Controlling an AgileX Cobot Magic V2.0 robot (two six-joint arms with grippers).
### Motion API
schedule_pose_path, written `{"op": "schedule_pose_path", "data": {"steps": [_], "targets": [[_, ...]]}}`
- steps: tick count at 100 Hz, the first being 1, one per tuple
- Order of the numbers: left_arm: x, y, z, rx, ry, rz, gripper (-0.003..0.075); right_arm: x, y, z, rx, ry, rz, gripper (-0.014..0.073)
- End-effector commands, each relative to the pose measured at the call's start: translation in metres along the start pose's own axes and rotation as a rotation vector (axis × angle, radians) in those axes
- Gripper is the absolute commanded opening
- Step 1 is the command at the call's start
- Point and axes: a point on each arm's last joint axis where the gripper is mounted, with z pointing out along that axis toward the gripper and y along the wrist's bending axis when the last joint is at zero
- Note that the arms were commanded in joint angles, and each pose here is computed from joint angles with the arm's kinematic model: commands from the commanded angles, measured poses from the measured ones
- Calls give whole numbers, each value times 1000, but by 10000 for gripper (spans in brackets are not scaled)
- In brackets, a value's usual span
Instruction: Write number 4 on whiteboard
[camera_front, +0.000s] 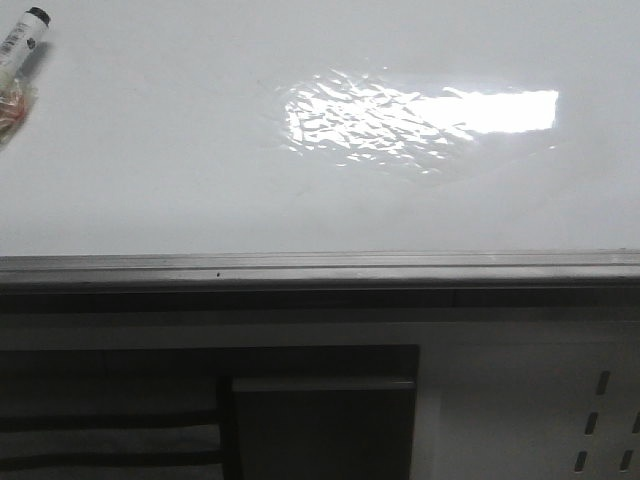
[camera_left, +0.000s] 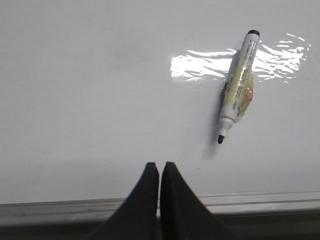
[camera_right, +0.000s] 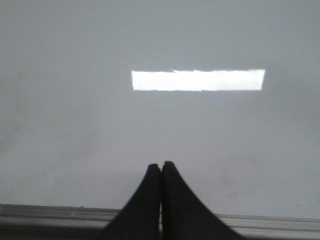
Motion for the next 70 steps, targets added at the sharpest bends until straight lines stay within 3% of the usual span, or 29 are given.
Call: {"op": "schedule_pose_path", "data": {"steps": [1,52,70], "targets": [[1,1,-1,-6,-72,-10,-20,-2,0,-2,6,-87,-20,-72],[0,1,-1,-6,-81,-10,-20,-2,0,-1,6,-81,-20,-72],[-13,1,-3,-7,-168,-70,-20,-12,-1,-3,8,-55,4,-72]]}}
